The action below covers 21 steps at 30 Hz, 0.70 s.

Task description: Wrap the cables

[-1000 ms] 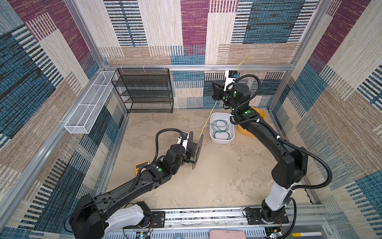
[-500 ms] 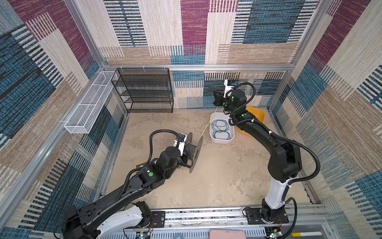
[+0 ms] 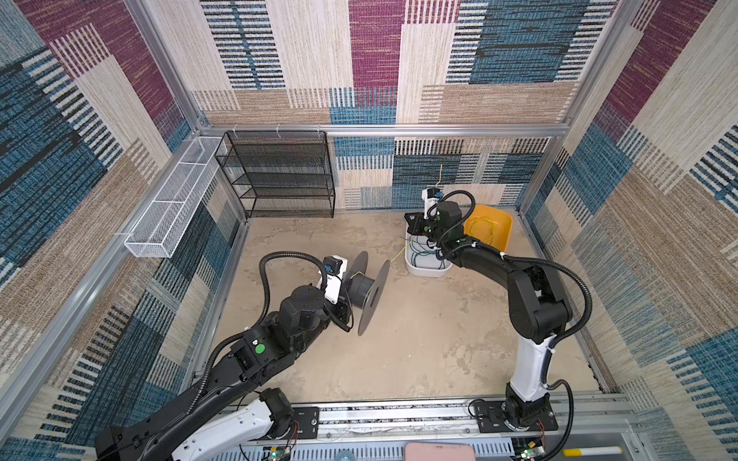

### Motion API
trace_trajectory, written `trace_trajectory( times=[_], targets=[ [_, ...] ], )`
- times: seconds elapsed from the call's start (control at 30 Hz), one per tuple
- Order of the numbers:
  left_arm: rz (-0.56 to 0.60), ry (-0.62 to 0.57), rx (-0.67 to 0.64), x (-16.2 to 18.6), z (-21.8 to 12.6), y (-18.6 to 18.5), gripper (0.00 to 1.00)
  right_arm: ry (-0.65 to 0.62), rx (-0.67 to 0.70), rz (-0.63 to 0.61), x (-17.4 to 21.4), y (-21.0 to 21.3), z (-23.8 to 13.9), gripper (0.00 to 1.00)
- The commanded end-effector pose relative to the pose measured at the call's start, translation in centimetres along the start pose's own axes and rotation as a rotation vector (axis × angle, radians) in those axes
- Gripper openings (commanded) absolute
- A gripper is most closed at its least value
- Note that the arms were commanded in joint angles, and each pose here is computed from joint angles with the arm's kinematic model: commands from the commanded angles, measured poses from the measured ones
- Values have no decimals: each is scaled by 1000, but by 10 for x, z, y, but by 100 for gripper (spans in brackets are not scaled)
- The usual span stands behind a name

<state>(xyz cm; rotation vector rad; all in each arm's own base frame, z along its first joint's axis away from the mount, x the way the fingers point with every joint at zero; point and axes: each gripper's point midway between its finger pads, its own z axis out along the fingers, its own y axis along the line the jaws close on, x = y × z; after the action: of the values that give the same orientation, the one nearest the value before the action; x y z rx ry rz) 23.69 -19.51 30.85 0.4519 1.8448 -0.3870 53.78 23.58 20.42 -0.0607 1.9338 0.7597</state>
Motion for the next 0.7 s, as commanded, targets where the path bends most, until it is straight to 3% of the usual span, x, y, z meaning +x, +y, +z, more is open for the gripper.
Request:
trace_trajectory(
  times=[0.0, 0.1, 0.27, 0.4, 0.53, 0.6, 0.67],
  targets=[
    [63, -16, 87, -18, -2, -17, 0, -132, 63, -22, -25, -14, -10, 0],
    [119, 57, 69, -9, 19, -21, 0, -84, -16, -2, -18, 2, -14, 0],
    [133, 29, 70, -18, 36, -28, 0, -45, -76, 40, -14, 15, -21, 5],
    [170, 80, 46, -17, 48, -28, 0, -35, -108, 36, -27, 24, -26, 9],
    [188, 133, 17, -15, 61, -27, 0, -24, -131, 49, -40, 32, -29, 24],
    [184, 151, 10, -15, 67, -26, 0, -19, -142, 63, -43, 34, -28, 38],
    [187, 186, 5, -13, 73, -25, 0, -10, -163, 68, -45, 38, -28, 40]
  ],
)
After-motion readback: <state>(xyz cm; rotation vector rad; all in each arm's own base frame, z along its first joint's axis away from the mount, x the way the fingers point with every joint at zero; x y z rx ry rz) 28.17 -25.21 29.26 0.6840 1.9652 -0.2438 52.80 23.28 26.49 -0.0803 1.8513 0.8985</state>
